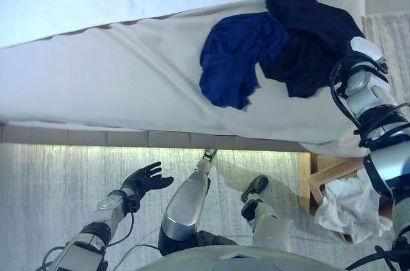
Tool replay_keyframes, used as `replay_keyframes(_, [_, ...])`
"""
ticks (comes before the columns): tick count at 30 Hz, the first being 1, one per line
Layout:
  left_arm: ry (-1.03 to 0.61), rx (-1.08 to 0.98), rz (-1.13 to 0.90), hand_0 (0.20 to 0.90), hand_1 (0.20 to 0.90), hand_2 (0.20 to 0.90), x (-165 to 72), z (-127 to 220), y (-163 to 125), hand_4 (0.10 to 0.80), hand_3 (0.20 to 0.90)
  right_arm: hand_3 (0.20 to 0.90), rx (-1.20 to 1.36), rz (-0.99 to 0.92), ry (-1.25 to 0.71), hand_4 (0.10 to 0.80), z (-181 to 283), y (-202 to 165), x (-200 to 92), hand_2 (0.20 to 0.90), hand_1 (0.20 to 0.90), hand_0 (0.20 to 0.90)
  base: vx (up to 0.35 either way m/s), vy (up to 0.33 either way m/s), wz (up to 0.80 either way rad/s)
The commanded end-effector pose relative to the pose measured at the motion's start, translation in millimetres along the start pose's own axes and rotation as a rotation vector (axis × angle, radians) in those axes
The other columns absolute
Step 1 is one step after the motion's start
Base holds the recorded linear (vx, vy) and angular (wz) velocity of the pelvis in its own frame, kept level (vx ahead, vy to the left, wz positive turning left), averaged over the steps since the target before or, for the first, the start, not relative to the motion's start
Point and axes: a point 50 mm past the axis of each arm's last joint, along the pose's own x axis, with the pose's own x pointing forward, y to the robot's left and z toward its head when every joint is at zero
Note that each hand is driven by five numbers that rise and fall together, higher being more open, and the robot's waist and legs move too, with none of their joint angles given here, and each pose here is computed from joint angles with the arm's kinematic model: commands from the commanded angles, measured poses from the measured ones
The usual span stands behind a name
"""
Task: Pick up the clothes from the bed and place them into the basket
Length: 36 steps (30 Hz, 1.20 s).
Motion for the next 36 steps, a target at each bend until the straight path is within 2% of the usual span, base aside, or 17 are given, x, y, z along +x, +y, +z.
replay_keyframes(1, [-0.014,-0.041,-0.009,0.9,0.9,0.9,-10,-13,7,0.8,0.9,0.9,-0.056,-0.211,0.215,0.8,-34,-42,2,0.9,0.9,0.9,0.04,0.061,0.32])
replay_keyframes(7, [-0.039,-0.052,-0.035,0.9,0.9,0.9,-10,-12,-1,0.8,0.9,0.9,-0.069,-0.251,0.245,0.8,-41,-53,2,0.9,0.9,0.9,0.008,0.044,0.1])
replay_keyframes(17, [-0.098,-0.074,-0.09,0.9,0.9,0.9,-11,-9,-8,0.8,0.9,0.9,-0.025,-0.215,0.033,0.8,10,-64,1,0.9,0.9,0.9,0.004,0.035,0.02])
replay_keyframes(21, [-0.129,-0.082,-0.106,0.9,0.9,0.9,-13,-7,-11,0.8,0.9,0.9,0.303,-0.12,-0.307,0.8,69,-55,-11,0.9,0.9,0.9,-0.016,0.003,0.04])
replay_keyframes(23, [-0.135,-0.099,-0.106,0.9,0.9,0.9,-13,-10,-14,0.8,0.9,0.9,0.537,-0.17,-0.483,0.8,99,-61,-27,0.9,0.9,0.9,-0.003,0.045,-0.04])
replay_keyframes(25, [-0.139,-0.127,-0.107,0.9,0.9,0.9,-13,-16,-19,0.8,0.9,0.9,0.793,-0.201,-0.586,0.8,120,-63,-42,0.9,0.9,0.9,-0.017,0.057,-0.11])
replay_keyframes(27, [-0.139,-0.143,-0.112,0.9,0.9,0.9,-12,-19,-22,0.8,0.9,0.9,0.914,-0.155,-0.598,0.8,129,-58,-48,0.9,0.9,0.9,-0.032,0.057,-0.19])
replay_keyframes(28, [-0.14,-0.148,-0.114,0.9,0.9,0.9,-12,-19,-23,0.8,0.9,0.768,0.952,-0.132,-0.584,0.668,131,-55,-48,0.787,0.787,0.787,-0.038,0.059,-0.18])
replay_keyframes(29, [-0.139,-0.153,-0.117,0.9,0.9,0.9,-11,-20,-24,0.8,0.9,0.414,0.967,-0.111,-0.567,0.314,132,-52,-48,0.484,0.484,0.484,-0.041,0.047,-0.2])
replay_keyframes(30, [-0.139,-0.156,-0.121,0.9,0.9,0.9,-11,-20,-26,0.8,0.9,0.2,0.985,-0.074,-0.521,0.1,132,-46,-46,0.3,0.3,0.3,-0.04,0.032,-0.17])
replay_keyframes(33, [-0.139,-0.16,-0.125,0.9,0.9,0.9,-10,-21,-28,0.8,0.9,0.2,0.983,-0.03,-0.5,0.1,134,-40,-45,0.3,0.3,0.3,-0.026,0.006,-0.11])
replay_keyframes(36, [-0.149,-0.154,-0.129,0.9,0.9,0.9,-10,-19,-28,0.8,0.9,0.2,0.906,-0.101,-0.527,0.1,137,-49,-46,0.3,0.3,0.3,-0.028,-0.015,-0.06])
